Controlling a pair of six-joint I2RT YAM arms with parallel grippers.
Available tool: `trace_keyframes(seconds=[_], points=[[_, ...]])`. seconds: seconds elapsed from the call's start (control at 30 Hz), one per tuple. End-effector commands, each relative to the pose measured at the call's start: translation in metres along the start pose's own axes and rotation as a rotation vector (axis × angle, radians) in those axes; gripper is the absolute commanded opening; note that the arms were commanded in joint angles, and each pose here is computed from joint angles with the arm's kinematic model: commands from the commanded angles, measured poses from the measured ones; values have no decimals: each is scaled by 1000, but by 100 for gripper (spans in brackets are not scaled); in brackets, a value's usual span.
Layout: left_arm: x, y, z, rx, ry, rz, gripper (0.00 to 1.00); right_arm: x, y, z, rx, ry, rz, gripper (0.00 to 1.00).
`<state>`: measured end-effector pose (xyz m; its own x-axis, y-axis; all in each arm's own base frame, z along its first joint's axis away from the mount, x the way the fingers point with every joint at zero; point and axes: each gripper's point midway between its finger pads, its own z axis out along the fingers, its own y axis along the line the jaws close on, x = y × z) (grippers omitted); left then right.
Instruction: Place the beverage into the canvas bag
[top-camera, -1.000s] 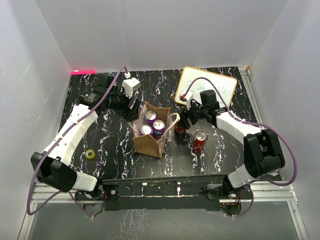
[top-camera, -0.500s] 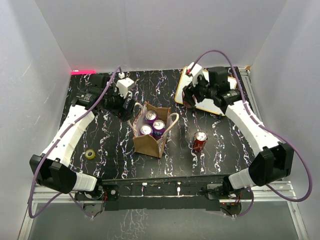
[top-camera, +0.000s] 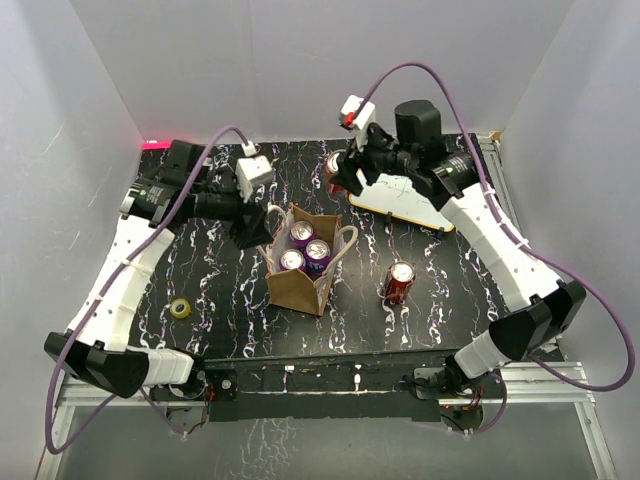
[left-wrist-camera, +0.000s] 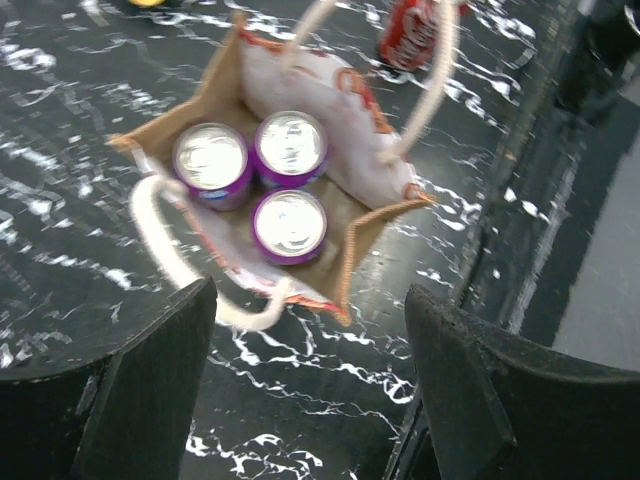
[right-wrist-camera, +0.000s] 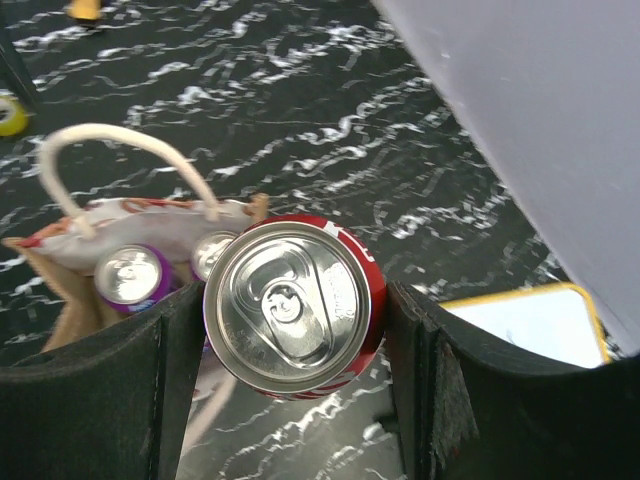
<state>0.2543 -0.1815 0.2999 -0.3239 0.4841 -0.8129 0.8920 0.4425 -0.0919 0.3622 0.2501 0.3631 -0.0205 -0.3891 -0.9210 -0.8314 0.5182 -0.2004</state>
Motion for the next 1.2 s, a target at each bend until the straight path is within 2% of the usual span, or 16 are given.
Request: trace_keyframes(seconds=[0.0, 0.1, 0.23, 0.37, 0.53, 0.7, 0.87, 0.93, 1.03, 1.17], points=[[24, -44, 17, 203, 80, 98, 72, -50, 27, 3, -129, -151, -26, 8], [49, -52, 36, 257, 152, 142, 70, -49, 36, 9, -181, -162, 11, 8], [72, -41, 57, 243, 185, 192, 72, -43, 40, 13, -196, -156, 37, 8], [82, -29, 70, 210, 213, 218, 72, -33, 47, 15, -229, -138, 51, 8], [97, -41, 76, 276, 225, 206, 69, -20, 71, 18, -350, -144, 105, 8], [112, -62, 83, 377, 214, 195, 56, -10, 80, 26, -400, -141, 145, 8], [128, -63, 92, 392, 263, 213, 43, 0, 89, 30, -437, -131, 177, 8], [130, -65, 92, 399, 268, 224, 34, 5, 92, 31, -447, -125, 187, 8], [132, -69, 89, 432, 267, 262, 23, 12, 101, 33, -477, -119, 207, 8], [139, -71, 84, 476, 292, 348, 14, 22, 123, 35, -560, -104, 236, 8]])
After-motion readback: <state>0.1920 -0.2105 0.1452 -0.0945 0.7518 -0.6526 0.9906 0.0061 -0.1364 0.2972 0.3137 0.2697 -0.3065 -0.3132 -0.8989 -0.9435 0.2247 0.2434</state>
